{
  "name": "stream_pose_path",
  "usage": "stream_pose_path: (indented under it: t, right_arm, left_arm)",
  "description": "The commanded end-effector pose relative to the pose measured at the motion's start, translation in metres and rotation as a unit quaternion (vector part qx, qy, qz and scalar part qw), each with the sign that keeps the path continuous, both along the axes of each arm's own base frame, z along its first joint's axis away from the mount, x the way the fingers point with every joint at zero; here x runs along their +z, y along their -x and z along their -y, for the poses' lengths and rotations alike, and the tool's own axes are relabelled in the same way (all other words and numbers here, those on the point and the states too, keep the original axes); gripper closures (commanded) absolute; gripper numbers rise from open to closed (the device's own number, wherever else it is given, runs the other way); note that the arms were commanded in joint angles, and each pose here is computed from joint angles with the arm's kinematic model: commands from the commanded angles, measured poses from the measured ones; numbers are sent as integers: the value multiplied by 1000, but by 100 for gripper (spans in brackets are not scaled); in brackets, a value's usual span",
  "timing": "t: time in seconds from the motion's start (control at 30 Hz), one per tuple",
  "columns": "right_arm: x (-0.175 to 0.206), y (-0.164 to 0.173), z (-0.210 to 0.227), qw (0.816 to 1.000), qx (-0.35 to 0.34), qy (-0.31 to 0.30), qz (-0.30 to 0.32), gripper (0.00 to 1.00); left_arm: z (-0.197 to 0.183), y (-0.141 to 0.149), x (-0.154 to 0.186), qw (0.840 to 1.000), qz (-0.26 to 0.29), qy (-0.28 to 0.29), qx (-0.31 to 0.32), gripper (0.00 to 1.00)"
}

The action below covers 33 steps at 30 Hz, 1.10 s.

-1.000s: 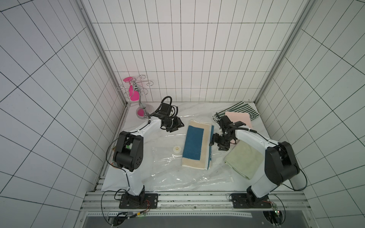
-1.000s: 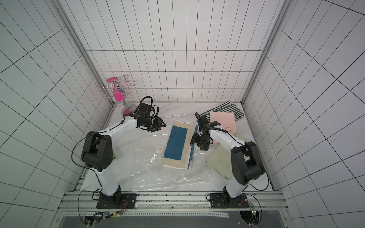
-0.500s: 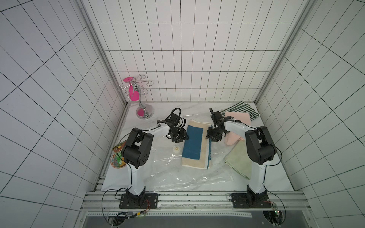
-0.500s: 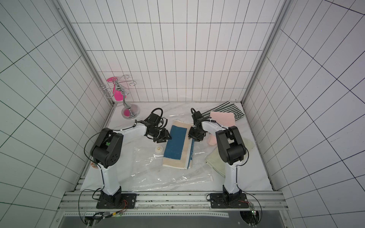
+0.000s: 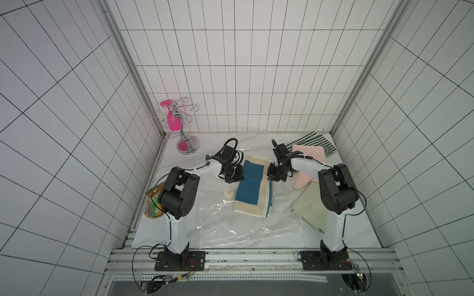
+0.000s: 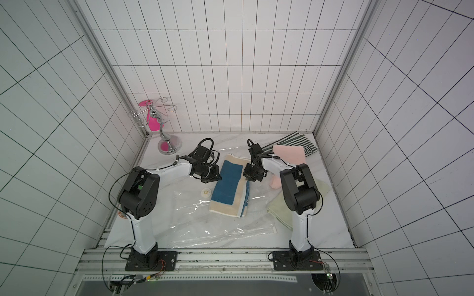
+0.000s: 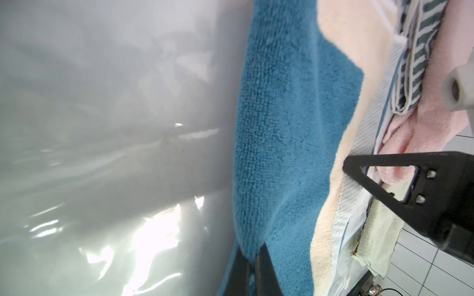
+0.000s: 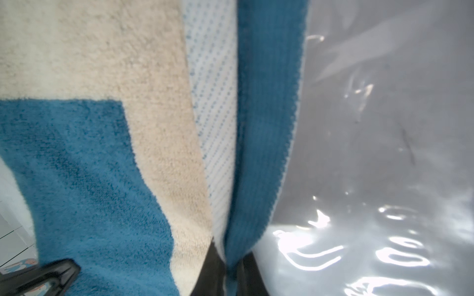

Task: Place the folded towel into the vacuum bag
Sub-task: Pick up the towel from the vacuum bag.

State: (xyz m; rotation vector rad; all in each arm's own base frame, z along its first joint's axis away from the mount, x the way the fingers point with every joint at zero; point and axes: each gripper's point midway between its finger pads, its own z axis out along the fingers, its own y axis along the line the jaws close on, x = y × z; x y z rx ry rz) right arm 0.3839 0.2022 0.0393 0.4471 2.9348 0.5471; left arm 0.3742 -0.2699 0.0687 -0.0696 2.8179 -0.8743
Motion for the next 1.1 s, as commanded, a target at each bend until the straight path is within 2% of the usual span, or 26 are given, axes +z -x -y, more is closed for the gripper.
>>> stream_pose_path:
  t: [0.0,0.1,0.2,0.4,0.5,0.63,0.73,0.9,1.07]
  right_arm:
    - [35,-6,-3,999,8,19,35,92]
    - [49,-7,-12,999,12,16,50,92]
    - [57,-11,-20,998,8,1,57,92]
    - [34,-13,-30,999,4,-5,32,92]
    - [41,-13,-48,998,5,-48,37,92]
    - [71,-18,-76,989,0,-131,66,90]
    - [69,-20,-82,988,-10,-145,61,89]
    - [39,-18,-87,988,-15,-146,36,85]
    - [24,-14,-94,988,2,-156,18,79]
  left_arm:
    - [2,-14,41,997,73,-17,-6,100]
    - [12,-11,49,994,96,-50,-28,100]
    - [21,-6,41,991,97,-82,-49,100]
    - [23,2,13,993,67,-89,-48,99]
    - [29,4,14,994,69,-68,-50,97]
    - [43,9,17,997,62,-9,-50,94]
    - [46,12,15,997,53,22,-45,93]
    - [33,11,0,999,31,30,-25,91]
    - [19,5,5,998,29,59,-4,83]
